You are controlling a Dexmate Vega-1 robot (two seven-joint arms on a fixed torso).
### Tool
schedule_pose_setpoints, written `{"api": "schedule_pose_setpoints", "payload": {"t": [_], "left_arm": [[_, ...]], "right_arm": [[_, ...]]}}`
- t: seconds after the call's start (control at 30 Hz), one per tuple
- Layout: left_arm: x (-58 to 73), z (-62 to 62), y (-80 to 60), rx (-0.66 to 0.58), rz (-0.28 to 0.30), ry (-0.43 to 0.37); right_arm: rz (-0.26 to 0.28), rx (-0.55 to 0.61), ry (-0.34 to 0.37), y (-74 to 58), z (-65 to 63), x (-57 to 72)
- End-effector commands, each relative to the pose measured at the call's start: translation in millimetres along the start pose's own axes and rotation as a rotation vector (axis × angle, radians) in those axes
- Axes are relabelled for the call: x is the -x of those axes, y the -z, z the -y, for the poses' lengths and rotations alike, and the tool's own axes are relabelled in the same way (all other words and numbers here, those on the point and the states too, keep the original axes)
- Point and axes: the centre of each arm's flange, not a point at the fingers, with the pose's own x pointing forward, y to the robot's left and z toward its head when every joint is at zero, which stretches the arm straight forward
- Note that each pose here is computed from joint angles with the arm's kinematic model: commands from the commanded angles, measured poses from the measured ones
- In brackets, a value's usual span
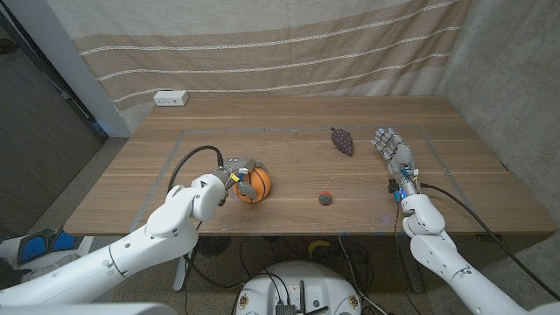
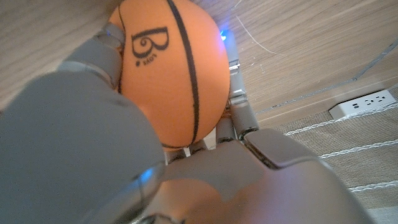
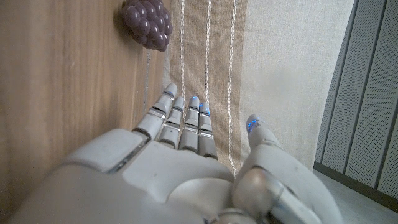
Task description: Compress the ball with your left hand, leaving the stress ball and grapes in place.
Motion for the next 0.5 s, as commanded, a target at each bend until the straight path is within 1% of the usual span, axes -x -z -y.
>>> {"api": "schedule_pose_setpoints", "payload": {"t": [0.03,0.13,0.3,0.5], "left_arm": [[8.1,-21.3,-3.2,0.049,0.024,-0.136],[12.3,-27.8,-4.0,0.056,0.024,-0.181],[18.0,-37.8,-0.7,0.096,0.033,-0.248],[22.2,-44.0,3.5,0.167,0.058,-0.302]], "right_arm": [[0.006,-0.001,0.002,0.5,0.0,-1.2],[0.008,-0.003,0.003,0.6,0.0,-1.5],[0.007,0.000,0.002,0.3,-0.3,-2.0],[0.009,0.004,0.001,-1.7,-1.0,-2.1]]}}
